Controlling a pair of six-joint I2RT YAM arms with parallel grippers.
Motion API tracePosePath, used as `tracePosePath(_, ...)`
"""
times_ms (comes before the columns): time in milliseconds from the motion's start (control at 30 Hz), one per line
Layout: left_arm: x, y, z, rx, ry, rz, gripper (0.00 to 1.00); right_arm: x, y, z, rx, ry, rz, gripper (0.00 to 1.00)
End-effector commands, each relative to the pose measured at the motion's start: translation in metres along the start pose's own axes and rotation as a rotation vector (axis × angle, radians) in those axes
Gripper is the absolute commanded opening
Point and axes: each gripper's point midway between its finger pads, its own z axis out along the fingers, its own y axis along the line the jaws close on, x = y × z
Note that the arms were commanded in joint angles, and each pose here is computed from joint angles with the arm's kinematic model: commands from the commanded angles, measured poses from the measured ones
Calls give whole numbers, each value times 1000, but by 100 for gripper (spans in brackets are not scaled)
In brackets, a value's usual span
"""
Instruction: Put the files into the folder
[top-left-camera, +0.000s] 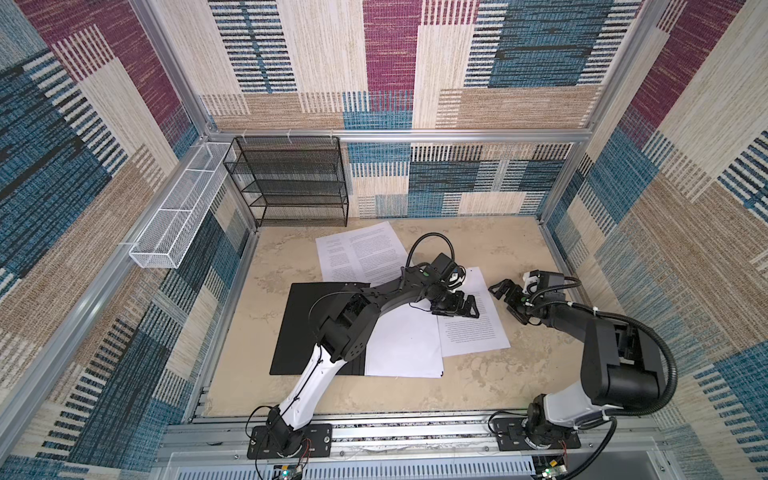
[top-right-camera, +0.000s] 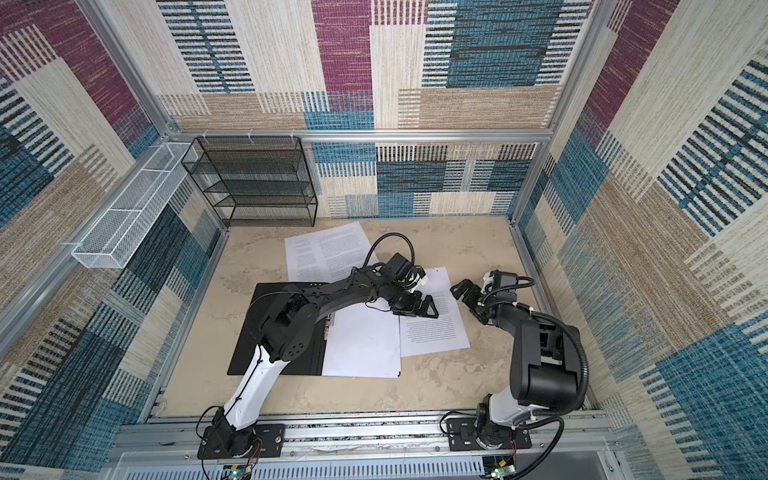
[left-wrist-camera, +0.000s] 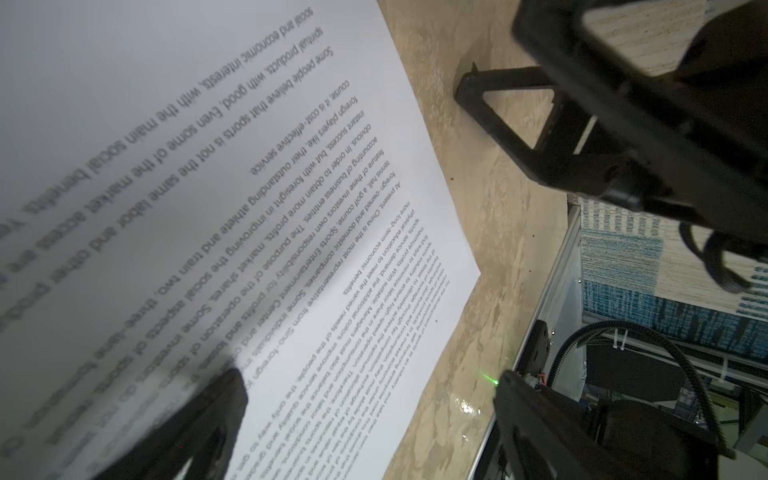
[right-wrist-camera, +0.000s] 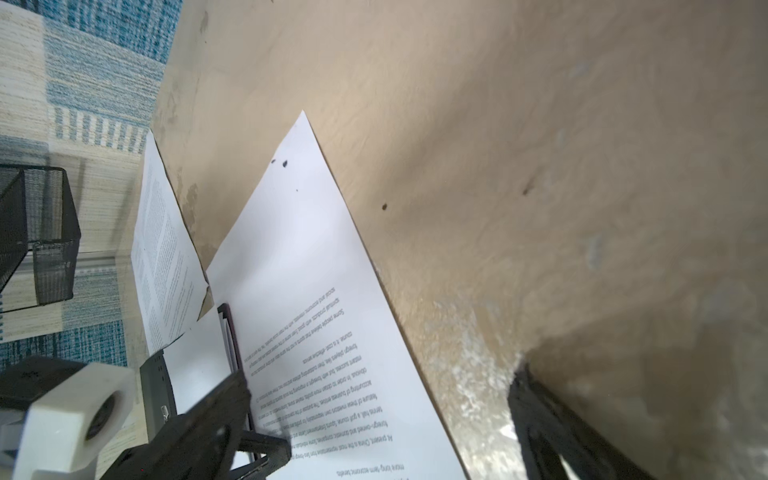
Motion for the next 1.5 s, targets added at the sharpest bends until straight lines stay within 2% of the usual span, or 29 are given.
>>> tracePosePath(0, 50, 73, 8, -289, 145, -111, 97, 11, 1, 11, -20, 59, -28, 100)
tracePosePath(167, 51, 75, 10, -291, 145, -111, 97, 33, 7, 23, -39, 127, -28, 100)
tracePosePath(333, 50, 76, 11, -291, 143, -111, 97, 49, 26, 28, -129, 190, -10, 100)
tracePosePath(667, 52, 79, 12, -290, 141, -121, 97, 57, 59, 3, -270, 234, 29, 100)
tracePosePath(900, 53, 82, 12, -286, 135, -131, 97, 81, 55, -10, -304, 259, 127, 100)
tracePosePath(1167, 53, 85, 10, -277, 128, -148, 97, 86, 36, -22, -220, 210, 156, 100)
tracePosePath(1367, 53, 88, 9, -276, 126, -159, 96, 89, 11, -37, -61, 137, 120, 100)
tracePosePath(1467, 52, 89, 10, -274, 126, -163, 96, 75, 4, -47, 13, 66, 81, 100)
